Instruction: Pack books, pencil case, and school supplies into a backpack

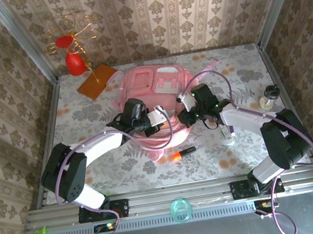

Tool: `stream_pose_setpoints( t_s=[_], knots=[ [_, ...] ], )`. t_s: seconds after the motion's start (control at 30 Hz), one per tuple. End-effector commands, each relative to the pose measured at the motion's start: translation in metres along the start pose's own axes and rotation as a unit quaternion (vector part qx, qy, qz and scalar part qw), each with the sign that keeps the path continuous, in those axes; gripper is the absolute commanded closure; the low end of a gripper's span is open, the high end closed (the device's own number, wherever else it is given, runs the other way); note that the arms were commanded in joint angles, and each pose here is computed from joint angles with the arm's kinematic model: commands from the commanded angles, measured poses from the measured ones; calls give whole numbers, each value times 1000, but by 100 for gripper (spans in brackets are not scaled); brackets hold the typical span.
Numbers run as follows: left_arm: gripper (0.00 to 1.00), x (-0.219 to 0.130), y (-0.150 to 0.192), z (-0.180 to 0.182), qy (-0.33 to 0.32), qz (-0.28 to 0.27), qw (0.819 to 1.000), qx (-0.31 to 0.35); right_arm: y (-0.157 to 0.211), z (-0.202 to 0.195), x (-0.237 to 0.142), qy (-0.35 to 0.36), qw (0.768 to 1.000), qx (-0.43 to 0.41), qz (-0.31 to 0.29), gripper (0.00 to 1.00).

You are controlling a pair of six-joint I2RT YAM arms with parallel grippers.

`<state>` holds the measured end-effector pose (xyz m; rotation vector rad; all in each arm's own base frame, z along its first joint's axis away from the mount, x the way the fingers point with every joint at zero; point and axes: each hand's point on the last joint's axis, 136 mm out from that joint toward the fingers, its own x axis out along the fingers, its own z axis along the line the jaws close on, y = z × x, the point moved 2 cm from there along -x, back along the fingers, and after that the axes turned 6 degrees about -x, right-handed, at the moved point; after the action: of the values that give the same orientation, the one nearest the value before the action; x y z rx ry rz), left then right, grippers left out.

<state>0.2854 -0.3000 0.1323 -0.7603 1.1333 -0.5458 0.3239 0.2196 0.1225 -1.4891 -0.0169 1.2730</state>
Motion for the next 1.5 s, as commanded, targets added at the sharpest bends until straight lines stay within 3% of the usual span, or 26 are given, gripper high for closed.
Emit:
stream_pose_setpoints(
  t_s=[0.0,0.23,0.53,0.7,0.93,1.2,1.47],
  knots=[
    [100,5,-6,24,-67,-12,997,-37,-3,27,-10,-56,997,-39,-33,100],
    [100,12,-18,31,-91,-31,992,-80,-4,53,-6,-92,992,-58,-58,100],
    [100,30,-22,33,-108,-28,985,-135,-20,77,-12,-141,979,-68,-132,100],
    [100,30,-20,23,-92,-22,990,-107,-9,60,-14,-85,991,-73,-75,100],
    [100,3,-19,14,-58,-21,996,-62,-4,22,-42,3,996,-86,-19,100],
    [100,-7,-32,21,-55,-53,995,-70,-16,54,-42,-77,990,-99,-66,100],
    [100,-6,-38,17,-41,-74,993,-81,-13,55,-31,-89,991,-67,-79,100]
  ],
)
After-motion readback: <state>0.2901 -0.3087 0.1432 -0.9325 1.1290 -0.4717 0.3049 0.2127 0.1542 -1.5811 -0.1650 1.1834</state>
